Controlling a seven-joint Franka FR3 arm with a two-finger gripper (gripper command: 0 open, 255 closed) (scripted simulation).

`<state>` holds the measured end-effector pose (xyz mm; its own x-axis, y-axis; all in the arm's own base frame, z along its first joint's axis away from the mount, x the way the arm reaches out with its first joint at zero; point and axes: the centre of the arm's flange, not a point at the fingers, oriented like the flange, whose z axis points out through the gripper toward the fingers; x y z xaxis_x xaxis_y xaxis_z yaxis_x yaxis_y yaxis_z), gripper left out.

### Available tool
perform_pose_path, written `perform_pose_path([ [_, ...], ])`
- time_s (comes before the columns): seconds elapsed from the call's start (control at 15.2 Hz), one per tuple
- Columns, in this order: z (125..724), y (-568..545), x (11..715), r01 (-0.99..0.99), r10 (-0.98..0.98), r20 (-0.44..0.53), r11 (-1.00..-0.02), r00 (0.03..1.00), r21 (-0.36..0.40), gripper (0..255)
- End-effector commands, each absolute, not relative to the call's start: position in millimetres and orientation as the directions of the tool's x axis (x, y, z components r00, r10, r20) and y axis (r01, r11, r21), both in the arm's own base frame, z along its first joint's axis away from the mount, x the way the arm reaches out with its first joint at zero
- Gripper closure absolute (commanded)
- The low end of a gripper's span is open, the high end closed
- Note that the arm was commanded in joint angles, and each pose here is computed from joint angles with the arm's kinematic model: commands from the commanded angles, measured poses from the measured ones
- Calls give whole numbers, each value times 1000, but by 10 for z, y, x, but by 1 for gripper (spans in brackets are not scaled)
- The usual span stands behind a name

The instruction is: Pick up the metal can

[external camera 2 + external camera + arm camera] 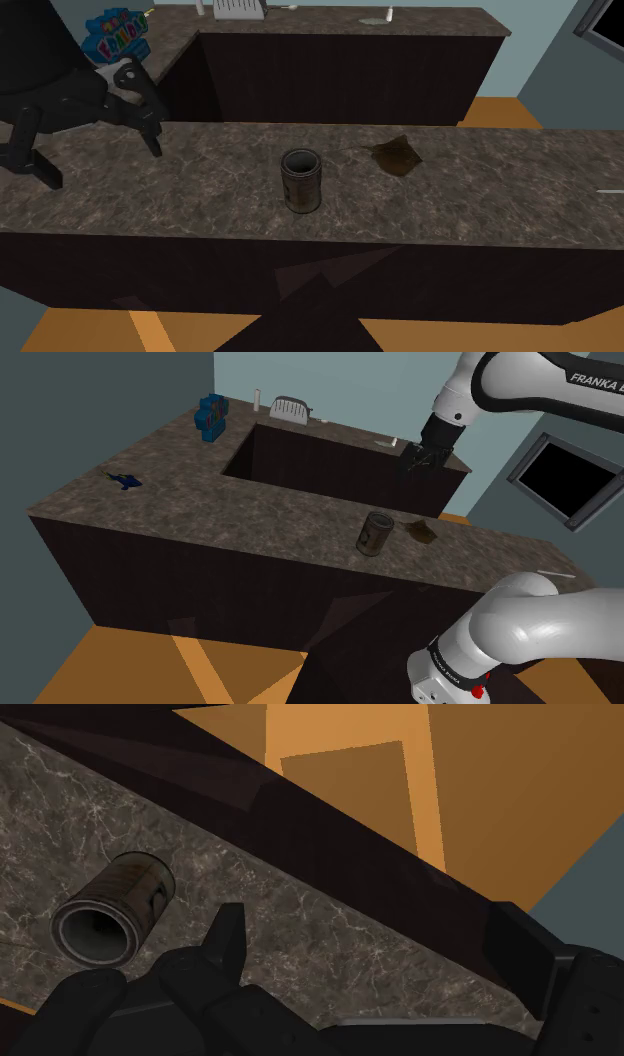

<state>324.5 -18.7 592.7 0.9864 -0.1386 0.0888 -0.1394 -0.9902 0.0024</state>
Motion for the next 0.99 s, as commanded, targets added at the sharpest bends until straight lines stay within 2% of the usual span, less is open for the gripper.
perform_pose_path([
  [0.0, 5927, -187, 3245, -139, -139, 89, -990, 986, 2, 0],
  [0.92, 4661, -1270, 4073, -146, -145, 60, -989, 988, 12, 0],
])
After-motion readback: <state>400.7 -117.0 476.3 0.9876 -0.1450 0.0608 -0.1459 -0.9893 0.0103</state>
